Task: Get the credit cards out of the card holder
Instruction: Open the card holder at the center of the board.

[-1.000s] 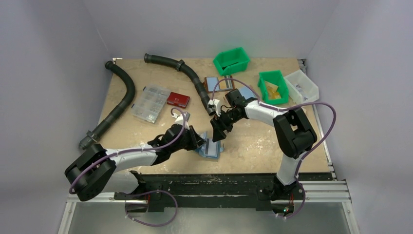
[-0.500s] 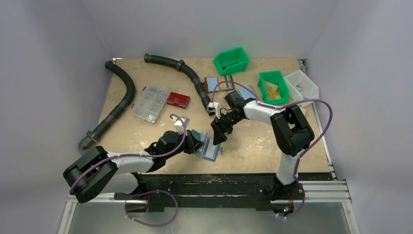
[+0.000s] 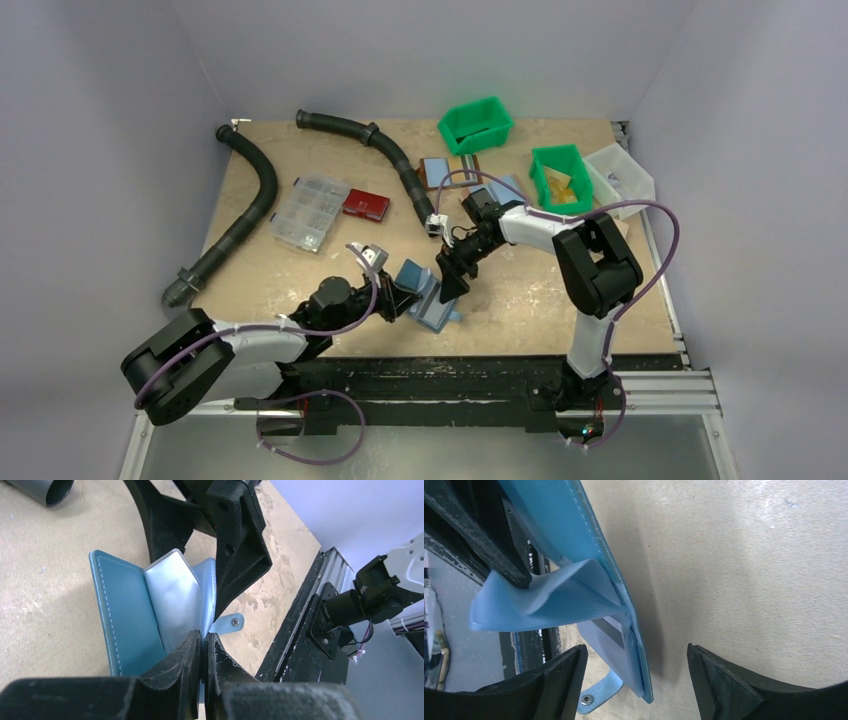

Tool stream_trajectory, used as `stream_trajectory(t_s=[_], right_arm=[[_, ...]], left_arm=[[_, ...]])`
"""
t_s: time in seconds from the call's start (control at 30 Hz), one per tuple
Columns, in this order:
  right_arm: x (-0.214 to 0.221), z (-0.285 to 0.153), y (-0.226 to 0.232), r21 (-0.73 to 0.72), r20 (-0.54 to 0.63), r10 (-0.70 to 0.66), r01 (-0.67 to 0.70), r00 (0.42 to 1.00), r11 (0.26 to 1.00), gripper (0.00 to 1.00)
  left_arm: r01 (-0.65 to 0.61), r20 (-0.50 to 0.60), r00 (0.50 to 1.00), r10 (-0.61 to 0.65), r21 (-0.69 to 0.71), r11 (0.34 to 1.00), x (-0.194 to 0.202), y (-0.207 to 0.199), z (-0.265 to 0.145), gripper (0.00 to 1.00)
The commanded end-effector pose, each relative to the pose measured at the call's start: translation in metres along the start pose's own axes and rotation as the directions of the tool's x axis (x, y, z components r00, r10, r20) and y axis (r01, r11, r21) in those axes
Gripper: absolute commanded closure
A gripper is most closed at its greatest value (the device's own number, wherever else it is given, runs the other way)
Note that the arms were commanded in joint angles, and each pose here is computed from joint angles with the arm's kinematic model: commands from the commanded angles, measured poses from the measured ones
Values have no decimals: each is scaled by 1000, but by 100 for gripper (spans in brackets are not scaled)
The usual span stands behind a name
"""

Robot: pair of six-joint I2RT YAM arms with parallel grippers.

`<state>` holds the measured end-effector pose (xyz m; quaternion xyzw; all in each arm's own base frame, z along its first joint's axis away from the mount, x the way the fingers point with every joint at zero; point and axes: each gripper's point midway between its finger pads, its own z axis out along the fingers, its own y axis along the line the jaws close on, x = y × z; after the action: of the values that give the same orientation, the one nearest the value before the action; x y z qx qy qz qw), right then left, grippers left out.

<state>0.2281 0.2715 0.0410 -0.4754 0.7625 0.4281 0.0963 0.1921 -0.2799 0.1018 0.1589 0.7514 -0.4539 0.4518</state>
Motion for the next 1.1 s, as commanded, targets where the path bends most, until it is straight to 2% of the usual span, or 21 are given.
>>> stream_trajectory(t_s=[0.0,0.07,0.2,0.43,0.53,0.77,0.9,1.07], right_arm=[[-15,-4,13,-80,43,-30,34,999,996,20],[-16,-5,20,-114,52,-33,39,998,993,24],[-18,-5,27,-155,61,-41,50,997,987,40],[-20,-8,29,-152,58,-62,70,996,986,85],[-21,-10,29,-140,52,-75,82,996,987,94],[-24,-15,24,-78,29,-100,102,995,992,99],[-25,-15,24,-73,16,-87,88,996,993,100],[-24,-13,23,-70,-14,-49,48,999,996,100]], left_arm=[[-84,152,986,66,117,990,-32,-25,-6,100],[-86,170,983,65,118,989,-35,-25,-8,100],[-82,195,979,57,119,990,-39,-26,-8,100],[-61,222,974,41,81,995,-46,-20,-9,100],[-39,214,976,34,18,999,-45,-9,-11,100],[0,143,989,32,-218,976,-38,29,-18,100],[5,91,995,26,-327,945,-38,44,-18,92],[-53,-64,998,24,-510,859,-27,74,-16,80]])
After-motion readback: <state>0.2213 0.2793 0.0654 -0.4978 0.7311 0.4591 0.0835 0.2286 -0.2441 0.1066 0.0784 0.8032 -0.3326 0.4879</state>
